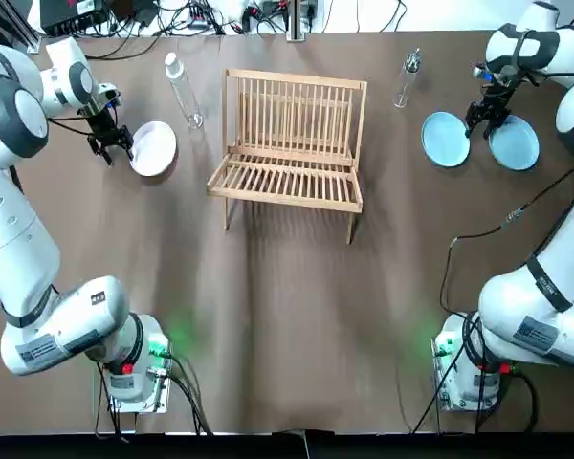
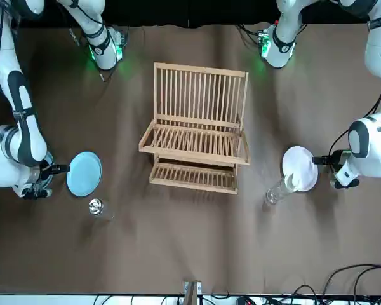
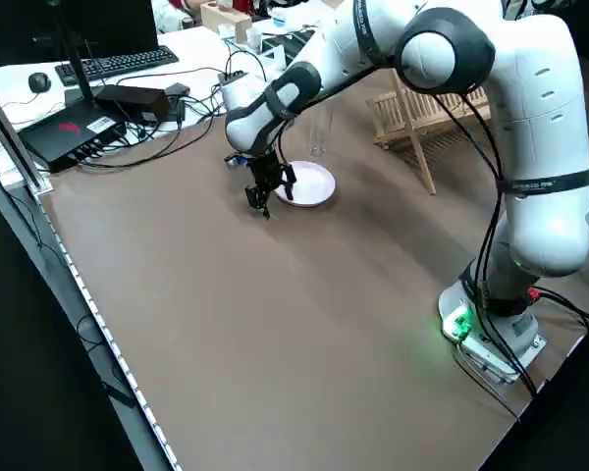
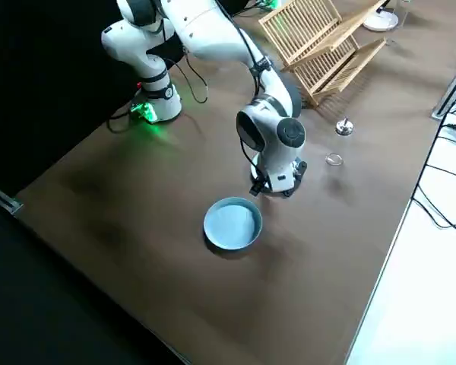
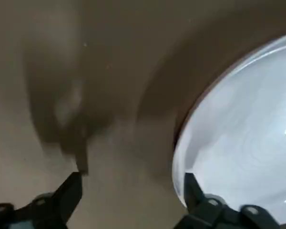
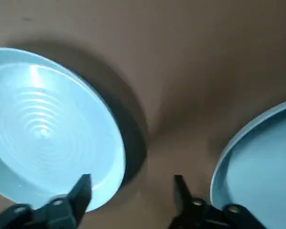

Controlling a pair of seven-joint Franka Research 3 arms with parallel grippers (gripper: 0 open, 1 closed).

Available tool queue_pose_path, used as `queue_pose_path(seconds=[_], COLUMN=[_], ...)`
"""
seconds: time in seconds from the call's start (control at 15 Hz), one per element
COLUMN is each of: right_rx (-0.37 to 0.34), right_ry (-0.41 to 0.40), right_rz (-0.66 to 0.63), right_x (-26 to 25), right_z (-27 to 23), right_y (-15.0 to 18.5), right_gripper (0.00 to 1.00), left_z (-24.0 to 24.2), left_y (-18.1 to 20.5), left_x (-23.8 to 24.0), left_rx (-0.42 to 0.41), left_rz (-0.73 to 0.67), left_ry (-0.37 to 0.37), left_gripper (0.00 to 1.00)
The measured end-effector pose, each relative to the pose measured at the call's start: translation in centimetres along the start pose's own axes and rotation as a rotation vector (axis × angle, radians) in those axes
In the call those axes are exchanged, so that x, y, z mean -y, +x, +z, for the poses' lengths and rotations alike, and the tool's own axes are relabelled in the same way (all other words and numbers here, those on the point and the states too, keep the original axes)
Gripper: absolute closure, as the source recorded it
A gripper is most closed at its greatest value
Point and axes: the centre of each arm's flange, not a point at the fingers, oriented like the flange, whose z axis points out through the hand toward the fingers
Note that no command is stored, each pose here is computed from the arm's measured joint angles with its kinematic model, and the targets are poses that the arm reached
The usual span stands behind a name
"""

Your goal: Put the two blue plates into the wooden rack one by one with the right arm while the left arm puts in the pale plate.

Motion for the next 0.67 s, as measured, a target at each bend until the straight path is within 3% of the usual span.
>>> queue_pose_path(seconds=[0.07,0.2,0.33,0.47,0.53,0.6,0.67], right_rx=[0.006,0.016,0.024,0.027,0.028,0.030,0.033], right_ry=[0.004,0.010,0.014,0.016,0.017,0.019,0.020], right_rz=[0.000,-0.003,-0.002,0.001,0.002,0.002,0.003], right_x=[0.0,0.2,0.1,0.0,0.0,0.0,0.0], right_z=[0.5,1.3,1.8,2.0,2.0,2.1,2.2], right_y=[0.1,0.2,0.3,0.2,0.2,0.2,0.2], right_gripper=[0.33,0.39,0.59,0.70,0.70,0.81,0.84], left_z=[0.0,-0.2,-0.3,-0.5,-0.6,-0.8,-1.2], left_y=[0.1,0.3,0.4,0.5,0.6,0.6,0.5], left_x=[-0.2,-0.7,-1.1,-1.3,-1.5,-1.6,-1.7], left_rx=[-0.002,-0.006,-0.008,-0.013,-0.015,-0.014,-0.014], left_rz=[0.001,0.002,0.003,0.006,0.005,-0.001,-0.008], left_ry=[0.000,0.001,0.001,0.000,-0.001,-0.003,-0.003], left_gripper=[0.16,0.37,0.55,0.73,0.82,0.91,0.96])
